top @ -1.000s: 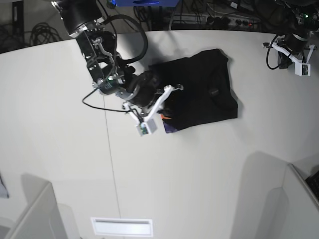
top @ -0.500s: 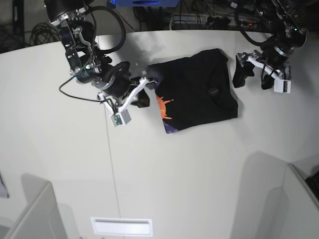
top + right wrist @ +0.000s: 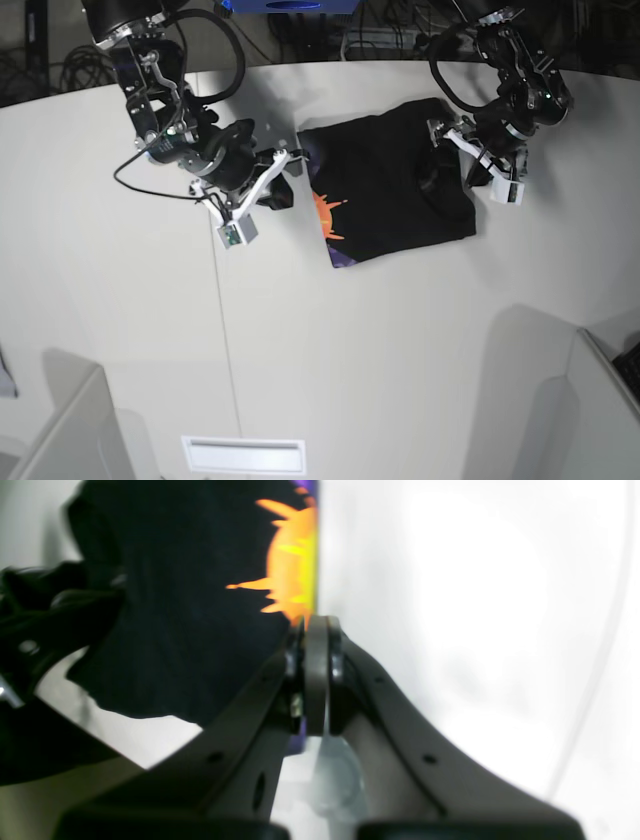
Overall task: Fold the T-shirt properly
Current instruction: 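Release with the right gripper and grasp the folded bundle with the left gripper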
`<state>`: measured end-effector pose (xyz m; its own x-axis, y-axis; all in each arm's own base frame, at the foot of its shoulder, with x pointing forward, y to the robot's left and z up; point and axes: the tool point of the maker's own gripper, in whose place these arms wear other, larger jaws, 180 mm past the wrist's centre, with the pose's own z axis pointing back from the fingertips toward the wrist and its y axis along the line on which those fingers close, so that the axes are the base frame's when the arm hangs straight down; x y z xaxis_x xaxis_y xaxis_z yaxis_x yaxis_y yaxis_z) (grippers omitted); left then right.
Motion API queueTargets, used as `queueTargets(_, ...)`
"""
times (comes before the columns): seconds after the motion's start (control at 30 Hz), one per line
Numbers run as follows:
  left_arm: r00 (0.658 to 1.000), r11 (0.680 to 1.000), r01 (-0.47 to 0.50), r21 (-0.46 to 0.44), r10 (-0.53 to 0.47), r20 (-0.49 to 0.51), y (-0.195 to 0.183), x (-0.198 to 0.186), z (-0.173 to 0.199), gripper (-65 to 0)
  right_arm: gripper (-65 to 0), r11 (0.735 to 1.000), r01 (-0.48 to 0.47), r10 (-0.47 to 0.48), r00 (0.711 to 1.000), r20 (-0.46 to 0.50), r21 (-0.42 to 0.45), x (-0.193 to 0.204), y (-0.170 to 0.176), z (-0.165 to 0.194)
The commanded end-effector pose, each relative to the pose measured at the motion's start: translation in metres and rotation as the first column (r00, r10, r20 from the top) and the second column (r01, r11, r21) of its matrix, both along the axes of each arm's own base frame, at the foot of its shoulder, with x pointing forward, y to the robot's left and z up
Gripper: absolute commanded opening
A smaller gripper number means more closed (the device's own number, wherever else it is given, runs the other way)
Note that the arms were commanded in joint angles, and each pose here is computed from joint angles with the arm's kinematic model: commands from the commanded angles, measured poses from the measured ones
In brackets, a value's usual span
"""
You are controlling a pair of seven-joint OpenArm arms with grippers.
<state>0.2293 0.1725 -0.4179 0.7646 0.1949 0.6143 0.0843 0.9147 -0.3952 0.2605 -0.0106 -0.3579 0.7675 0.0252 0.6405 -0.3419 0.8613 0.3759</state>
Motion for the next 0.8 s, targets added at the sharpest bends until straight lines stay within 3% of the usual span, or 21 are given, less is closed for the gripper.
queueTargets(0.0, 0.998, 1.0, 0.014, 0.015, -0.013, -0.055, -0.001, -0.007, -0.009, -2.8, -65.0, 1.0, -0.002, 0.001, 0.999, 0.045, 0.011, 0.007, 0.0, 0.011)
queueTargets(0.17, 0.996, 1.0, 0.01, -0.009, -0.011, -0.088, -0.003, -0.011, -0.02, -2.8, -65.0, 1.0, 0.0, 0.0, 0.999, 0.038, 0.013, 0.004, 0.0, 0.009)
queueTargets(0.23, 0.996, 1.0, 0.01, -0.009, -0.011, -0.091, -0.003, -0.012, -0.021, -5.9, -65.0, 1.0, 0.016, -0.016, 0.999, 0.041, 0.011, 0.006, -0.005, 0.009)
queueTargets(0.47, 0.996, 1.0, 0.011, -0.007, -0.011, -0.092, -0.002, -0.012, -0.021, -40.6, -65.0, 0.999, 0.039, -0.04, 0.998, 0.047, 0.011, 0.01, -0.013, 0.012)
queueTargets(0.57, 0.995, 1.0, -0.016, -0.014, 0.015, -0.103, -0.004, -0.006, -0.021, -50.8, -65.0, 0.999, 0.039, -0.04, 0.998, 0.044, 0.011, 0.009, -0.013, 0.011)
queueTargets(0.7, 0.992, 0.999, 0.042, 0.007, -0.041, -0.115, -0.013, 0.002, -0.02, -65.0, -65.0, 0.998, 0.06, -0.06, 0.998, 0.027, 0.007, 0.004, -0.019, 0.006)
queueTargets(0.77, 0.989, 0.996, 0.087, 0.025, -0.084, -0.124, -0.019, 0.005, -0.019, -65.0, -65.0, 0.994, 0.112, -0.112, 0.994, 0.01, -0.002, 0.0, -0.036, 0.001)
